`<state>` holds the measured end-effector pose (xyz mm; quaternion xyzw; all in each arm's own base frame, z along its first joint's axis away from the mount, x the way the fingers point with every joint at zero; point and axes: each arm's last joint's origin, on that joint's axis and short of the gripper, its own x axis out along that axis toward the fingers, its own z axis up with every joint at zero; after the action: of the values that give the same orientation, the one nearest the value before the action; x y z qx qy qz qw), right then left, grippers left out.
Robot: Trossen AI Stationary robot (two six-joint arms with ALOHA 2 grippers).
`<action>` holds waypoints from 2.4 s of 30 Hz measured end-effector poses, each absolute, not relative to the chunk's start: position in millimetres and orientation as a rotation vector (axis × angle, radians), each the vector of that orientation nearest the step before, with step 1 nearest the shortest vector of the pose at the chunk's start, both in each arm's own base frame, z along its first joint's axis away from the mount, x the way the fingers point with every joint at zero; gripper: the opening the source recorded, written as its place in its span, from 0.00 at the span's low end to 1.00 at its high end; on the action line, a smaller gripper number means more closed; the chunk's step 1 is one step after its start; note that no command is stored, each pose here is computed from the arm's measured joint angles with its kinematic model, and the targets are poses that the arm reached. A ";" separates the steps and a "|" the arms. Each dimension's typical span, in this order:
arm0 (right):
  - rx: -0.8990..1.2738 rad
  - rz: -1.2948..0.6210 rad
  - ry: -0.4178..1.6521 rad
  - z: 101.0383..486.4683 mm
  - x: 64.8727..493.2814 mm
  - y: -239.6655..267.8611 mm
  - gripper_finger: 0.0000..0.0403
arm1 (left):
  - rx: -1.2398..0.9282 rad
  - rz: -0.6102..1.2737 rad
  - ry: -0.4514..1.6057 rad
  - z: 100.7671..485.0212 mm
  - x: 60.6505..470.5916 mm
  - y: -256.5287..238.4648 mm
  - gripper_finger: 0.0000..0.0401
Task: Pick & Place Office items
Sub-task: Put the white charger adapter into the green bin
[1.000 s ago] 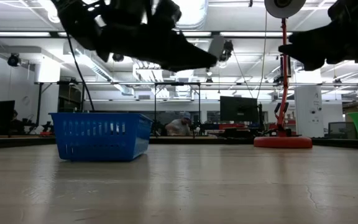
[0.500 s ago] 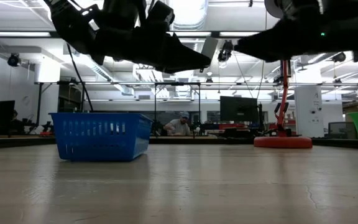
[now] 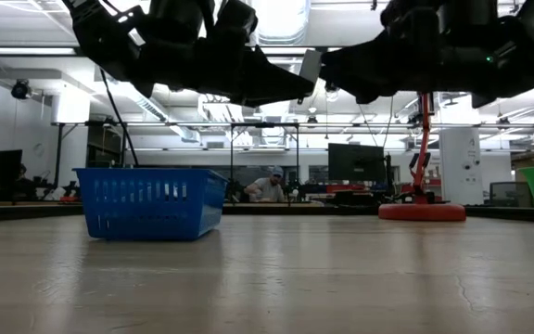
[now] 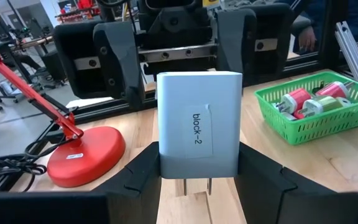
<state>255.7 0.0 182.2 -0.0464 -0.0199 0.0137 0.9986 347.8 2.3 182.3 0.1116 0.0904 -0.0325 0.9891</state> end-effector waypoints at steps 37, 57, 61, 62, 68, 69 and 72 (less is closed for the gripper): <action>-0.086 0.085 0.001 183.1 283.5 1.7 0.61 | 0.225 -0.063 0.166 183.8 348.0 2.6 0.40; -0.104 0.103 0.009 183.5 288.2 3.8 0.41 | 0.218 -0.063 0.172 183.4 348.0 2.8 0.40; -0.111 0.113 0.011 183.8 288.4 6.7 0.41 | 0.222 -0.063 0.172 183.2 347.9 2.8 0.40; -0.116 0.115 0.011 183.8 288.4 7.3 0.41 | 0.224 -0.063 0.172 183.2 347.9 2.8 0.40; -0.134 0.122 0.010 183.8 288.3 10.5 0.41 | 0.228 -0.068 0.171 183.2 347.9 2.6 0.40; -0.134 0.122 0.010 183.8 288.3 10.5 0.41 | 0.228 -0.068 0.171 183.2 347.9 2.6 0.40; -0.134 0.123 0.010 183.8 288.3 10.5 0.41 | 0.228 -0.068 0.171 183.2 347.9 2.4 0.40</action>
<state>288.3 10.5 183.8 -0.0667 0.0049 0.0615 0.9959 347.9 2.4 183.2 0.1135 0.0854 -0.0341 0.9893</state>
